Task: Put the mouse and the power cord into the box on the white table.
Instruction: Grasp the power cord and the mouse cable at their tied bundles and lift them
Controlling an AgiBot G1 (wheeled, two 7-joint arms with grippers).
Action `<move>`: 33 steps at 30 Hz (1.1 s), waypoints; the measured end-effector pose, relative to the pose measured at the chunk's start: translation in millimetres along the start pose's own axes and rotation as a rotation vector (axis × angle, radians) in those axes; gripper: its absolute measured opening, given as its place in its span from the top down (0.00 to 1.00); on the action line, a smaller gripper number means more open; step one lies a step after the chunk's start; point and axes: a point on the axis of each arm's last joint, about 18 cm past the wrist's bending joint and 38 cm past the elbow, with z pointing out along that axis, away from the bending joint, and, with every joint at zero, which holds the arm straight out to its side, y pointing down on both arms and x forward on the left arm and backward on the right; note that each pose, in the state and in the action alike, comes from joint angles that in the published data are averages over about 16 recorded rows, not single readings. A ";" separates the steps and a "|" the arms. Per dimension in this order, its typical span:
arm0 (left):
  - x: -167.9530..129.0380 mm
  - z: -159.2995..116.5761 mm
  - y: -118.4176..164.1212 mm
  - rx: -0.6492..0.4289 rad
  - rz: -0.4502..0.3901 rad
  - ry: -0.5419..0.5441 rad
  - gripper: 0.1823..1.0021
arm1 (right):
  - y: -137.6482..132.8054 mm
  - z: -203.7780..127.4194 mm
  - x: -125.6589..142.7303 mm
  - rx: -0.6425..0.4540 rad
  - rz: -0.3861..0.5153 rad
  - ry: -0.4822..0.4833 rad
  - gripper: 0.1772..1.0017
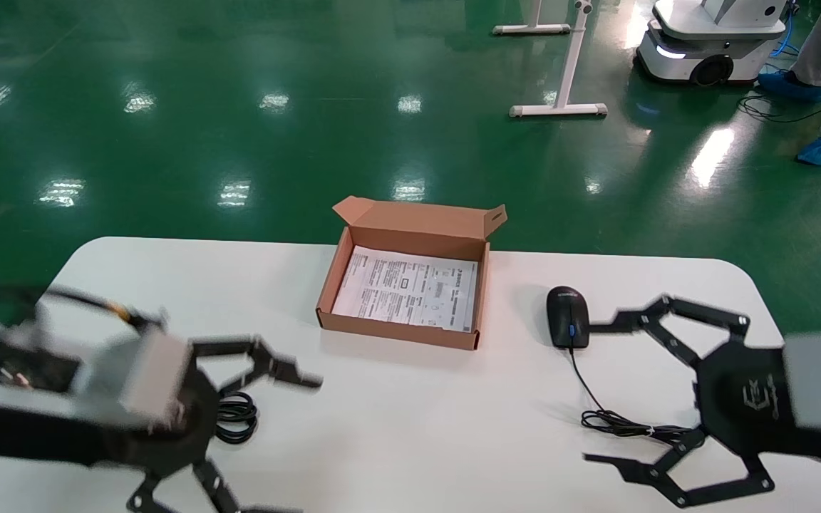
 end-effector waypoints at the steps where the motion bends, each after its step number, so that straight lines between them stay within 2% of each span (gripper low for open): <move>1: -2.8 -0.1 4.9 -0.037 0.006 0.000 0.00 | 7.5 -1.1 0.6 -0.029 -0.018 -0.001 0.00; 10: -38.0 -13.6 55.6 -0.391 0.063 0.002 0.00 | 75.3 -3.9 9.4 -0.270 -0.162 -0.050 0.00; 18: -68.8 -28.4 89.9 -0.627 0.106 0.052 0.00 | 114.0 4.0 20.9 -0.393 -0.242 -0.122 0.00; 25: -84.2 -27.1 106.5 -0.710 0.120 0.110 0.00 | 130.8 10.8 27.8 -0.444 -0.276 -0.171 0.00; 33: -92.5 -21.1 120.2 -0.706 0.102 0.115 0.00 | 138.6 17.9 32.3 -0.462 -0.280 -0.190 0.00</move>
